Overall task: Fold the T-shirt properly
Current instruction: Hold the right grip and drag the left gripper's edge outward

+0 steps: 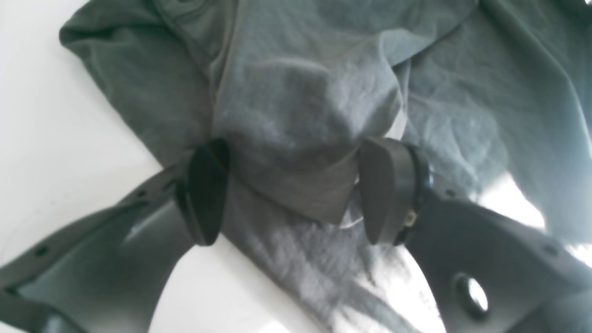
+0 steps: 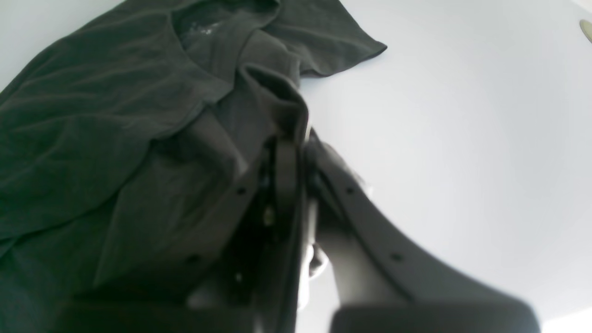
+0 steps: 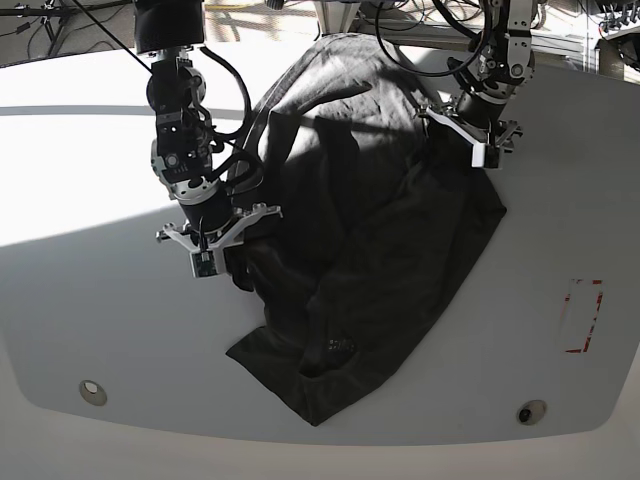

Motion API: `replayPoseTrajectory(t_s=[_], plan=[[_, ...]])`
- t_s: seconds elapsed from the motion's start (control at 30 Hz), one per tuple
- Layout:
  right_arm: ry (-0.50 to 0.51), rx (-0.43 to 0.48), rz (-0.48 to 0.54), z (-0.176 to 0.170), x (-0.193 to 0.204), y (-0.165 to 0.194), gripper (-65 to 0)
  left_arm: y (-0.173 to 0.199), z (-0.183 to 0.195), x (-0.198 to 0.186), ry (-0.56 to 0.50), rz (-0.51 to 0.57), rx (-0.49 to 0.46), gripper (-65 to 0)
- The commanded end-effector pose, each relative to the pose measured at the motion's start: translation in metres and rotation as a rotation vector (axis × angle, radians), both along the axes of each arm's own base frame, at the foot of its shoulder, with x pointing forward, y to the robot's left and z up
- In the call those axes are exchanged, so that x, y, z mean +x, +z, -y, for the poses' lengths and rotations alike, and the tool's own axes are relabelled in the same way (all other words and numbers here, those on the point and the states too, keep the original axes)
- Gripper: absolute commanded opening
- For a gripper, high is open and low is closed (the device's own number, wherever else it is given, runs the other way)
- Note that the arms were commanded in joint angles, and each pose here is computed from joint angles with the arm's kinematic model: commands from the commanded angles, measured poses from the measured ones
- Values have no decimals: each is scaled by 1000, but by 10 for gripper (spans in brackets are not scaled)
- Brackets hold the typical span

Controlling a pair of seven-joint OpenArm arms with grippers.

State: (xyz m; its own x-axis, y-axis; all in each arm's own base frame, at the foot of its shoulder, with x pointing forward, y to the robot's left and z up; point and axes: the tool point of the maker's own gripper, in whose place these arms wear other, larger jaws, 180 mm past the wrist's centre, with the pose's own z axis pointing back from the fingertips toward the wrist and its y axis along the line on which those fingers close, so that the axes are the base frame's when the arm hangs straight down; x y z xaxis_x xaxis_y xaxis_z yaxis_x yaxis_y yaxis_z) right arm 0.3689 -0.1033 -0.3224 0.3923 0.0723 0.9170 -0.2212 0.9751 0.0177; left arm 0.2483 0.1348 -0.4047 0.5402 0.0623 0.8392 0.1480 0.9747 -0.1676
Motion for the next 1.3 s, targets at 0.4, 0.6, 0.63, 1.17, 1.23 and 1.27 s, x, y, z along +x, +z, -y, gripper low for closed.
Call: replayPoseTrajectory(t_s=[0.4,0.6,0.63,1.17,1.23,1.27], plan=[[7,6,55,0,6,16,-650,2,5,4,-10,8,-14,-337],[9,7,62,0,7,19,-650,-1,5,9,-11,-12,-12,-585],[10,7,65,0,7,20,-650,1,6,14,-13,-6,-13,-637],[3,6,71,2,11,23,-650,44,3,68,-6,128,-2,-645],[4,5,75,3,11,24,-650,48,0,71,0,139,1,-645],[4,5,75,3,11,24,-650,49,-3,71,4,142,3,-646]])
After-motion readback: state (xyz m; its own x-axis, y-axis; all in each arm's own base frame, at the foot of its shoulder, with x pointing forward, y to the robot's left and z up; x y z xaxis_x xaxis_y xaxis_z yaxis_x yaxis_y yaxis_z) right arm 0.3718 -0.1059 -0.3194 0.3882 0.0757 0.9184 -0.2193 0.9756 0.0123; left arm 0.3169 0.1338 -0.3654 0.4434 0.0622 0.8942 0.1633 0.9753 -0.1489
